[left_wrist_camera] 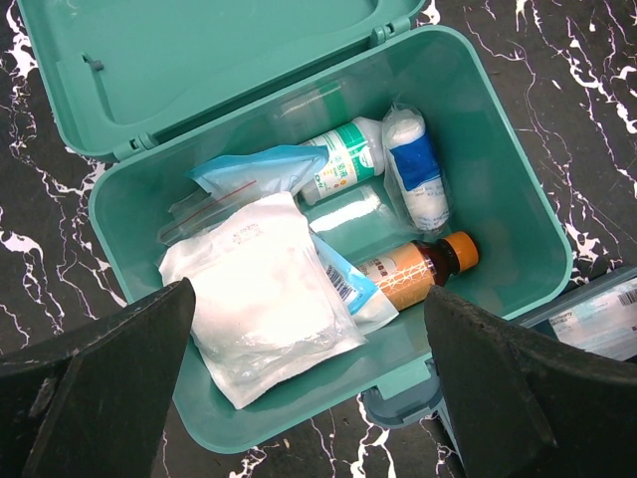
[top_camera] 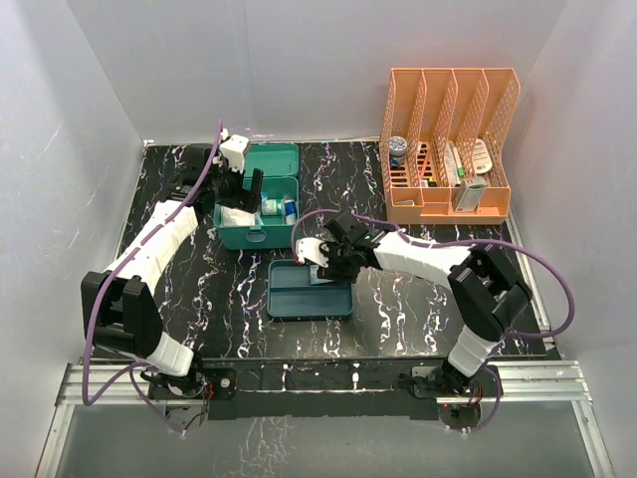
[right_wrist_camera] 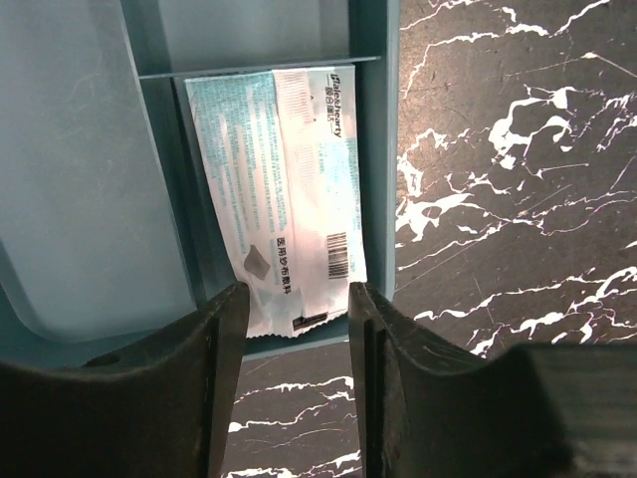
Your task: Organize the medicine kit
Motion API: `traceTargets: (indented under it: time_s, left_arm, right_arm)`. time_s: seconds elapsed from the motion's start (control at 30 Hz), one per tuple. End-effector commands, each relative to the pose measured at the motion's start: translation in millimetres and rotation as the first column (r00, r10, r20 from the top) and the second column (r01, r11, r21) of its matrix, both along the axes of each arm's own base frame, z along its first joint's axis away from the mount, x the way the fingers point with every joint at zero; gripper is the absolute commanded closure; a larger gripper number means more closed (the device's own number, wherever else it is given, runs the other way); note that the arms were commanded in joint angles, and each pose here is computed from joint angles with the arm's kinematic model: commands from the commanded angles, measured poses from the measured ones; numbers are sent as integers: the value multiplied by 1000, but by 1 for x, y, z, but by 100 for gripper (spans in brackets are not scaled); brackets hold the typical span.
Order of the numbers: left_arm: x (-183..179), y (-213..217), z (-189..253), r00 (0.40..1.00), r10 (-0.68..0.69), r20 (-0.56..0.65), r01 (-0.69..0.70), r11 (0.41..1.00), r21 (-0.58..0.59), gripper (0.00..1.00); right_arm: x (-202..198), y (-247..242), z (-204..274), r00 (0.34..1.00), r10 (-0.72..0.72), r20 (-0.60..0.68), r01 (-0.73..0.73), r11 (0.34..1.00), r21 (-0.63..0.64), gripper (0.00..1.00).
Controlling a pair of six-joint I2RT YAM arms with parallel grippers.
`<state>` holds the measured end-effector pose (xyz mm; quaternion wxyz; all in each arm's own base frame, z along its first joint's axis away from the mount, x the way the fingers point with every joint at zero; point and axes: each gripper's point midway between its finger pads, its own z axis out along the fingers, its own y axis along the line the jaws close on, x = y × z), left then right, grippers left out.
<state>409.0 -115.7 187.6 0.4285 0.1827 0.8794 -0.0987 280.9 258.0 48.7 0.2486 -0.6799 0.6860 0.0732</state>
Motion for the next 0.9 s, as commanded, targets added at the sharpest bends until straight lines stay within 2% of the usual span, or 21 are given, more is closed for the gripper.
traceTargets:
  time_s: [0.0,0.2,0.37,0.43,0.5,0.57,0.67,0.77,0.87]
  left_arm:
    - [-1,0,12,1000,-6,19,6,1000,-21,2]
    - [0,-1,10,1000,-10,16,10,1000,-22,2]
    - [2,-2,9,1000,-10,10,11,1000,-25,2]
    - [2,-2,8,1000,-9,8,9,1000,-27,2]
    - [2,-3,9,1000,-8,11,8,1000,-28,2]
    - [3,-1,10,1000,1,12,0,1000,-28,2]
    - [4,-2,15,1000,11,18,-10,999,-36,1]
    - [7,1,22,999,39,23,-38,999,-39,1]
    - [7,2,26,998,63,17,-62,997,-45,1]
  right_arm:
    - [10,9,30,997,-9,75,2,996,85,56]
    - [7,10,53,996,-22,87,10,991,131,54]
    - [14,8,90,984,-66,163,36,983,179,54]
    - [24,4,111,966,-158,204,110,968,226,50]
    - [43,-7,138,909,-342,237,257,909,329,39]
    - [65,-31,167,788,-577,215,436,770,465,27]
    - [89,-76,189,560,-825,80,650,497,575,21]
    - [101,-130,177,288,-957,-17,826,239,511,18]
    - [100,-166,154,78,-995,-66,909,43,415,17]
